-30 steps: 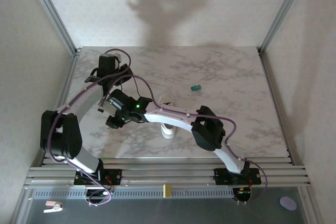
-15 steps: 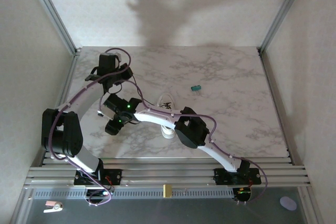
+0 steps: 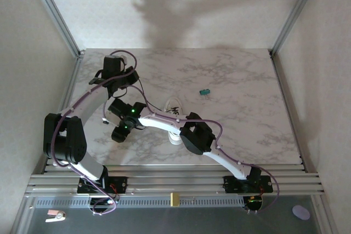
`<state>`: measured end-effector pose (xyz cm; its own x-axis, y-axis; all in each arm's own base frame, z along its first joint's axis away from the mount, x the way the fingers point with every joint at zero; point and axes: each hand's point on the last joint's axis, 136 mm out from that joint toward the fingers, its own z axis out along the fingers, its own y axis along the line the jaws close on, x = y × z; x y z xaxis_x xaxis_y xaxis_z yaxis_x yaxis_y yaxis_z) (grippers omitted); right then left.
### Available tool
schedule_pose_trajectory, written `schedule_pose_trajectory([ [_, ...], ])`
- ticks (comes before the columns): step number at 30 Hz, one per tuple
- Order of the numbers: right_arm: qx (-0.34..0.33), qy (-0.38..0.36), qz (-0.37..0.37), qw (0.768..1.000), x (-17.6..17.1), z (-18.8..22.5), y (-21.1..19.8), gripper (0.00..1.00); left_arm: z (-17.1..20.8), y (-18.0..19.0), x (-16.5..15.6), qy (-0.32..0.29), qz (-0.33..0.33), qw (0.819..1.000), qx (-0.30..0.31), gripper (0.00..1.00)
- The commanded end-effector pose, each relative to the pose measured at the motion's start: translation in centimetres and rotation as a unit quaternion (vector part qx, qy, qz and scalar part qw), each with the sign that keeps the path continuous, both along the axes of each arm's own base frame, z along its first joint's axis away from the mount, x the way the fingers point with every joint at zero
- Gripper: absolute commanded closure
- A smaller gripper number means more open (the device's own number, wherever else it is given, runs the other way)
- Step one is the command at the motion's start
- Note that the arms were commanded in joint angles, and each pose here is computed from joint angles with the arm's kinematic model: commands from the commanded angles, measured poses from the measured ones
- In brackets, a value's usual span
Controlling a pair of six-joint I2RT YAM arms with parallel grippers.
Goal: Tie the shoes
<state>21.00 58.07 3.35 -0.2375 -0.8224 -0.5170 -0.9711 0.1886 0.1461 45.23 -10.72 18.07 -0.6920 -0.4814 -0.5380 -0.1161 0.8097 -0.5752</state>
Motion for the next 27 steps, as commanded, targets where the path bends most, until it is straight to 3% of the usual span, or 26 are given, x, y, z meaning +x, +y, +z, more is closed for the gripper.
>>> schedule_pose_trajectory([
  [1,-0.034,0.019,-0.002,0.999,0.2,-3.0,-1.1,0.38,0.5,-0.6,0.0,0.0,-0.013,1.0,-0.001,1.0],
  [10,-0.068,0.033,-0.008,0.997,-0.2,-5.9,-2.4,0.46,0.4,-0.6,0.0,0.001,-0.013,1.0,-0.002,1.0],
  [21,-0.085,0.026,-0.001,0.996,-0.9,-6.6,-3.2,0.95,0.2,-0.5,-0.1,0.002,-0.011,1.0,-0.001,1.0],
  [23,-0.081,0.023,0.002,0.996,-1.1,-6.3,-3.1,1.0,0.1,-0.5,-0.2,0.004,-0.01,1.0,-0.001,1.0],
  [27,-0.058,0.007,0.006,0.998,-1.6,-3.8,-2.4,1.0,0.1,-0.3,-0.4,0.003,-0.008,1.0,0.003,1.0],
])
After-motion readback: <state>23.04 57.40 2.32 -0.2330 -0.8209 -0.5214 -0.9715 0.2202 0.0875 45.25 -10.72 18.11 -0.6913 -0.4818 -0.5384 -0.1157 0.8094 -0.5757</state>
